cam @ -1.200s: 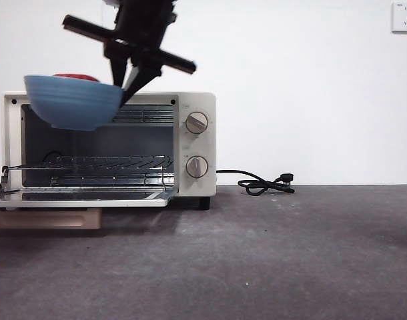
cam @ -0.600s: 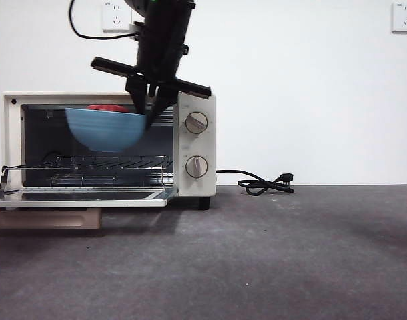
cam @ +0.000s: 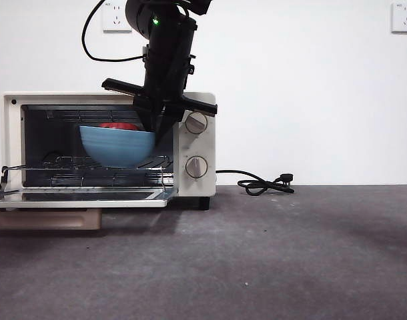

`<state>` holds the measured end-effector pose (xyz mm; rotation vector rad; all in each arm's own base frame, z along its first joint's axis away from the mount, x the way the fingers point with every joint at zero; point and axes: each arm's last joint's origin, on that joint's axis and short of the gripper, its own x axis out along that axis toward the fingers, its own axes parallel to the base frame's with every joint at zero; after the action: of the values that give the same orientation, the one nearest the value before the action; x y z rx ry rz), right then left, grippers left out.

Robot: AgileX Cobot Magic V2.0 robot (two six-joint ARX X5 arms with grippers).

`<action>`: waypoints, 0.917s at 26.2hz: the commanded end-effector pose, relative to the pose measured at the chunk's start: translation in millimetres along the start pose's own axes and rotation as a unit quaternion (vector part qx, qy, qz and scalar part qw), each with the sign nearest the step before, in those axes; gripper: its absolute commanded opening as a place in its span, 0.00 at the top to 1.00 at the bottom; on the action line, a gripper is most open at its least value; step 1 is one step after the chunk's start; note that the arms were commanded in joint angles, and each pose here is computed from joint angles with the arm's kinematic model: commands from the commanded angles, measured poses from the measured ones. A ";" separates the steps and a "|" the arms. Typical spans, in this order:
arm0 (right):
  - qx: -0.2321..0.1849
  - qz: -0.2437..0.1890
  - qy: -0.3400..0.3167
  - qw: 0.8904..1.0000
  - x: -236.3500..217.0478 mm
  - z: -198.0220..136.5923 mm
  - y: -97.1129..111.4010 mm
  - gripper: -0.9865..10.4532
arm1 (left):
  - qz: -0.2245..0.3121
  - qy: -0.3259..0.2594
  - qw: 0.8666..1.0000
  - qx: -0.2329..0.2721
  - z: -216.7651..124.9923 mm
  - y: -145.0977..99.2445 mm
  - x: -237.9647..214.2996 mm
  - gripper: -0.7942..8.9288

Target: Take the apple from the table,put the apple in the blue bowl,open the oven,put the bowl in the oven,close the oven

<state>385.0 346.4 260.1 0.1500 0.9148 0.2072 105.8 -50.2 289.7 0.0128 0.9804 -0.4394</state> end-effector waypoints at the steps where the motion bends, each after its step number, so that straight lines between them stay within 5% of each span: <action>1: 0.014 -0.001 -0.012 1.000 10.2 -3.4 4.3 0.92 | -0.002 0.001 1.000 0.003 -0.9 -0.1 0.5 0.92; 14: 0.023 -0.006 -0.019 1.000 10.2 -2.6 4.3 0.90 | -0.002 0.001 1.000 0.003 -0.9 -0.1 0.5 0.92; 19: 0.022 -0.009 -0.018 1.000 10.1 -3.0 3.8 0.73 | -0.002 0.001 1.000 0.003 -0.9 -0.1 0.5 0.92; 24: 0.022 -0.010 -0.019 1.000 10.0 -2.9 3.8 0.72 | -0.002 0.001 1.000 0.003 -0.9 -0.1 0.5 0.92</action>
<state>386.9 348.5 260.8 0.1878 0.8737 0.1731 105.8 -50.2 289.7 0.0126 0.9804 -0.4391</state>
